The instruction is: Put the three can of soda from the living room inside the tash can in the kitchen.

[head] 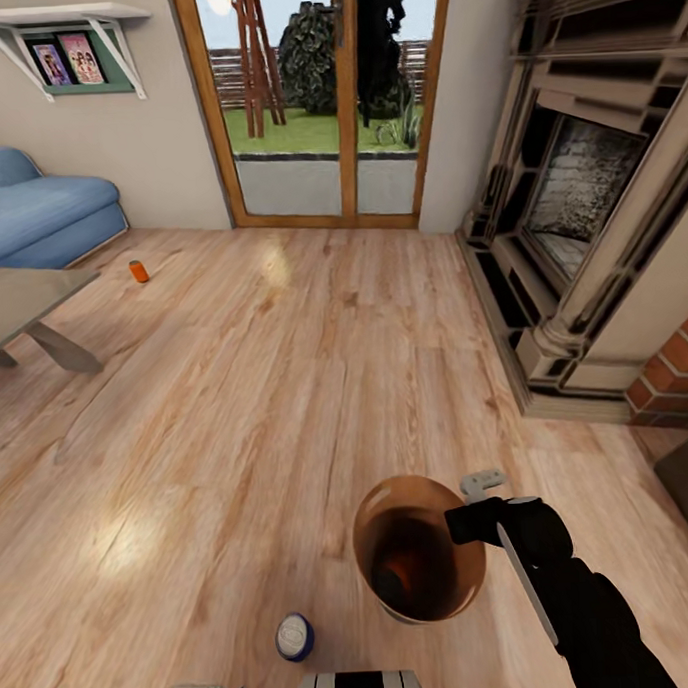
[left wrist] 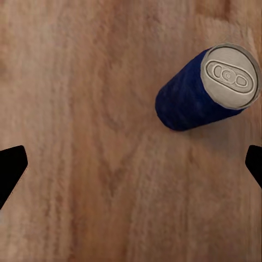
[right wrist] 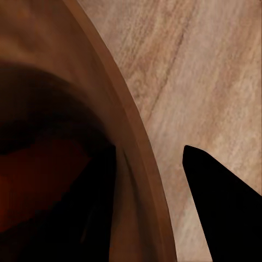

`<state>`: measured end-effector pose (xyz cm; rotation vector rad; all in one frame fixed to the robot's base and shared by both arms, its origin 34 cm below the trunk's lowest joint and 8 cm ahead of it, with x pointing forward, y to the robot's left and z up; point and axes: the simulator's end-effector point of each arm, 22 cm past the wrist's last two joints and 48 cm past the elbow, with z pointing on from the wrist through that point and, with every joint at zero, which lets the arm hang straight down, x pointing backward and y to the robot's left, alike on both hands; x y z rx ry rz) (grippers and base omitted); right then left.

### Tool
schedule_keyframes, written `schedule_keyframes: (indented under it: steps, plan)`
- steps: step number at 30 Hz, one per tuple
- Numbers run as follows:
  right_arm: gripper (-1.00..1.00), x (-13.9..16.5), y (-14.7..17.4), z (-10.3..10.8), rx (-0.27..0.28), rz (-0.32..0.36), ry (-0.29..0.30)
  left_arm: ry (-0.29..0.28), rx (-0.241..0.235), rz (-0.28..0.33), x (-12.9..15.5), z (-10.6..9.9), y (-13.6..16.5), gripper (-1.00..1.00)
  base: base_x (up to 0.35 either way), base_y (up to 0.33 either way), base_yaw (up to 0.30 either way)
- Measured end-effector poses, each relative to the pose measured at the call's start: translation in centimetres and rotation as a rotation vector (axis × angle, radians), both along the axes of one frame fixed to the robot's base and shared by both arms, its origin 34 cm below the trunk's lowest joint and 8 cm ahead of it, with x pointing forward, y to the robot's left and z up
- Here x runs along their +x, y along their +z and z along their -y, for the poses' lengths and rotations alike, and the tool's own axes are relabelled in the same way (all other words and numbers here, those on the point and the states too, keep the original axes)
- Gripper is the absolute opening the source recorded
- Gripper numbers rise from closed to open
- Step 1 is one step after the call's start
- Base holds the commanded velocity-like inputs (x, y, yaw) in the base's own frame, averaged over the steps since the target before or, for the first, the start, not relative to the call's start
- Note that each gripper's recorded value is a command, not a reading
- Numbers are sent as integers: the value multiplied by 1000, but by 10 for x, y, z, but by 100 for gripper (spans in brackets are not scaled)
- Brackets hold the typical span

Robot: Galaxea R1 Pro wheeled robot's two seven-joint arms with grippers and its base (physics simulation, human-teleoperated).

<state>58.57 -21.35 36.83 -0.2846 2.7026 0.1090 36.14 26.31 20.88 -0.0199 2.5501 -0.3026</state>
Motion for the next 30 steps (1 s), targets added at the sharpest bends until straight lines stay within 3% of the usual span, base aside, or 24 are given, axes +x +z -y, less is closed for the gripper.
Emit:
schedule_keyframes:
  steps: [10,13,17,21,26,30]
  plan:
    - [-100,0,0,-1,6,-1,0,-15,0,2,0,4,0,100,91,-79,8]
    - [-100,1,2,1,-5,4,0,-69,10,-2,-3,13,-1,100,34,-248,-63]
    - [-100,1,4,-1,-1,9,1,-93,17,0,-3,16,-1,100,7,-253,-93]
    - [-100,3,7,2,-15,17,2,-94,18,5,-2,16,1,100,14,-86,-72]
    - [-100,2,8,-3,8,14,1,-87,16,11,1,15,2,100,121,-11,-14]
    - [-100,3,8,1,-7,17,2,-88,18,47,25,16,9,100,179,-2,-2]
